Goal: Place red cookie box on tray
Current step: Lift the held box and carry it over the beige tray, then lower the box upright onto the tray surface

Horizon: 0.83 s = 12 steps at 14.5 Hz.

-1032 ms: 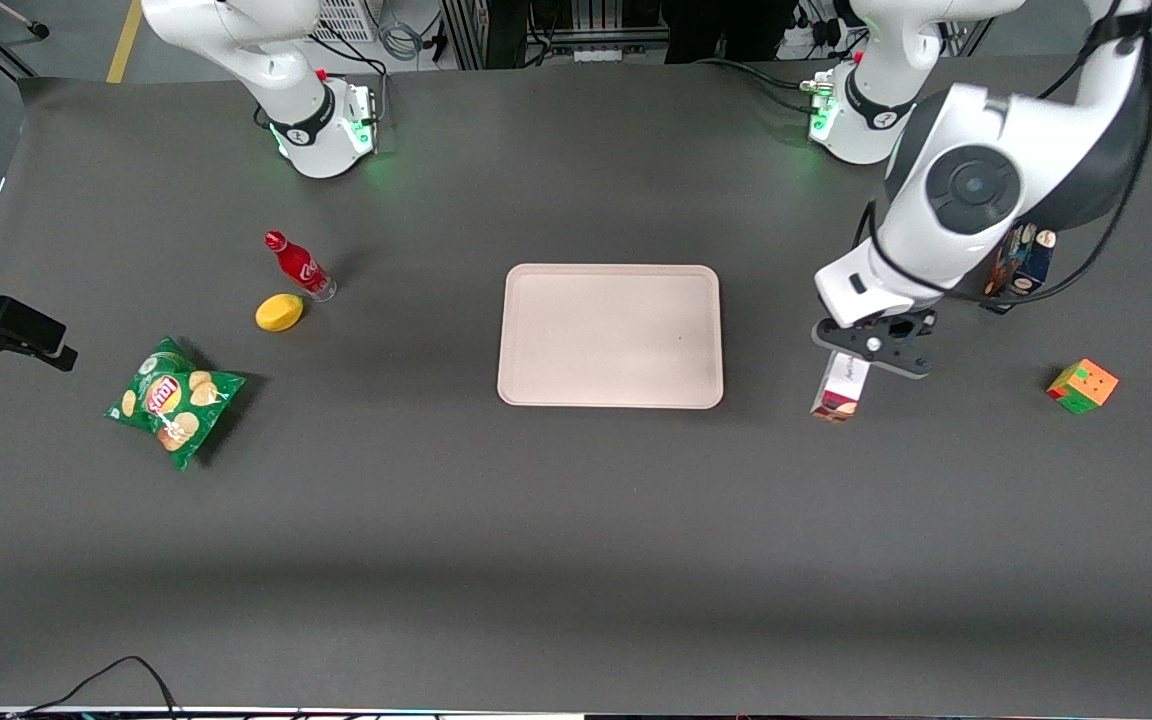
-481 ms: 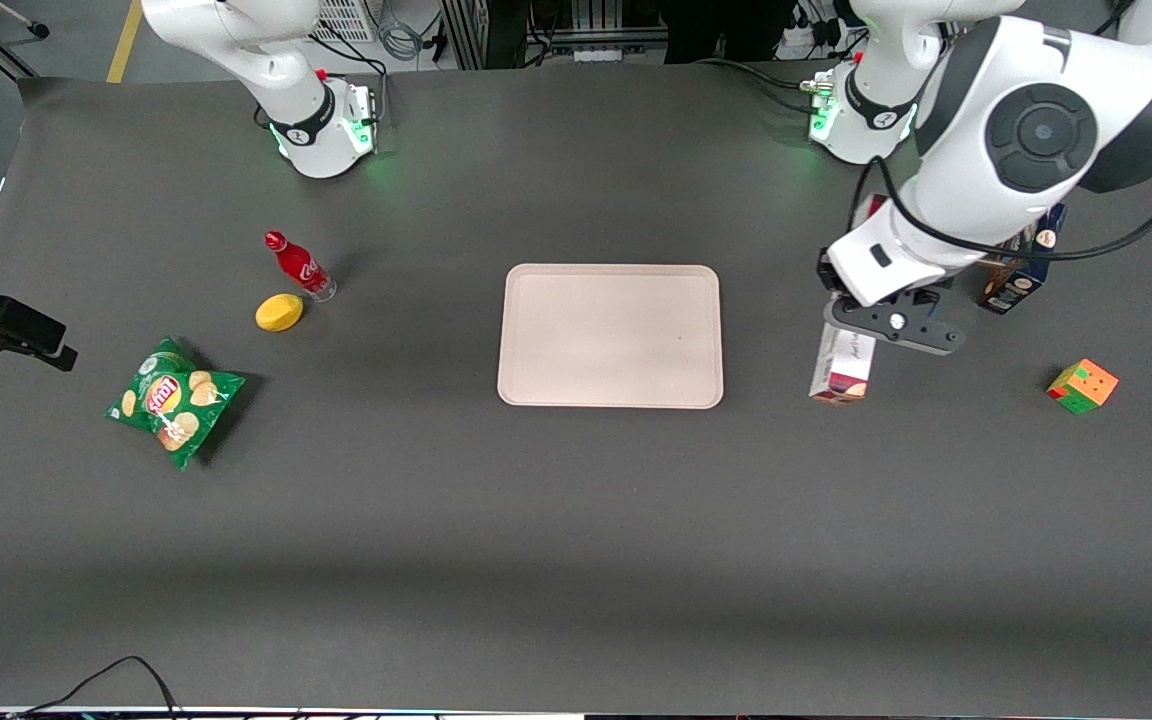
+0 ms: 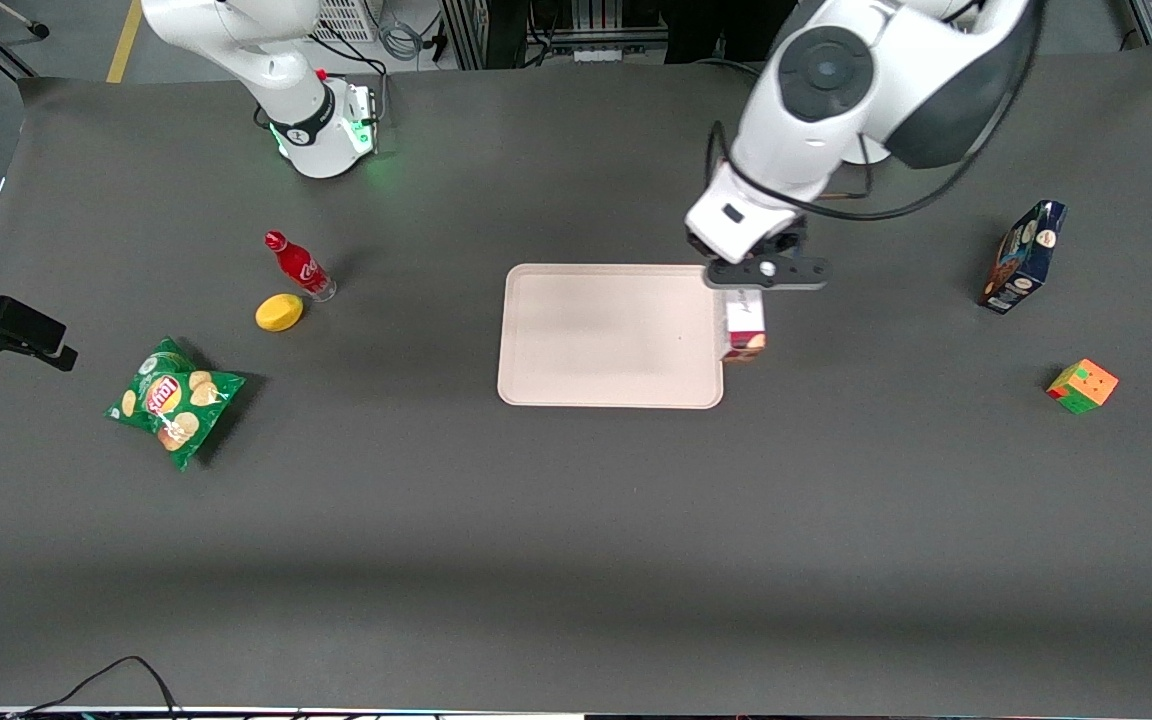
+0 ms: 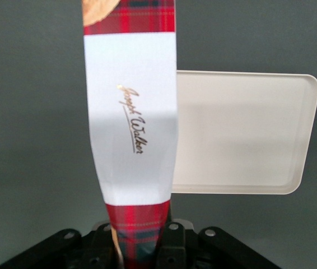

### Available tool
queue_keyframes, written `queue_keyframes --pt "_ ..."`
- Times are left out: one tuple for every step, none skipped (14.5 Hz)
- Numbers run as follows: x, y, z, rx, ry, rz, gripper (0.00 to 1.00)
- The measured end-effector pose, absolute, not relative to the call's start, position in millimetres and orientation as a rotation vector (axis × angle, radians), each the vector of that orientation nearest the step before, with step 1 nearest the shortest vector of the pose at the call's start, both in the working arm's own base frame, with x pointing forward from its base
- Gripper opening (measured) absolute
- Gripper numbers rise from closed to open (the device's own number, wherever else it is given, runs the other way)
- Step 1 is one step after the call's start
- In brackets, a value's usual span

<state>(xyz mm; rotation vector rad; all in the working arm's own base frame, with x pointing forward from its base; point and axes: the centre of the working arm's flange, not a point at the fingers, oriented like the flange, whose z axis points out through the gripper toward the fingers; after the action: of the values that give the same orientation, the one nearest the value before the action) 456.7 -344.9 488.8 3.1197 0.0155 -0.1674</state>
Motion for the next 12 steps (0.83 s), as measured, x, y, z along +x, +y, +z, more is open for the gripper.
queue_keyframes --pt "449 -355 477 3.114 0.016 -0.156 0.25" --pt "441 -362 463 3.11 0.008 -0.147 0.25" --pt "433 -367 446 3.105 -0.003 -0.135 0.25" --pt "425 -371 428 3.096 -0.014 -0.117 0.25" --pt "419 -373 411 3.087 -0.021 -0.098 0.25" --pt "413 -373 396 3.077 -0.022 -0.08 0.25" --pt "406 -373 381 3.067 -0.013 -0.06 0.25" --pt "397 -374 367 3.055 0.0 -0.039 0.25" --pt "389 -375 355 3.043 0.008 -0.02 0.25" --pt "382 -374 344 3.034 0.011 -0.007 0.25" --pt "377 -372 334 3.028 0.012 -0.001 0.25" --pt "372 -371 326 3.026 0.014 -0.005 0.25"
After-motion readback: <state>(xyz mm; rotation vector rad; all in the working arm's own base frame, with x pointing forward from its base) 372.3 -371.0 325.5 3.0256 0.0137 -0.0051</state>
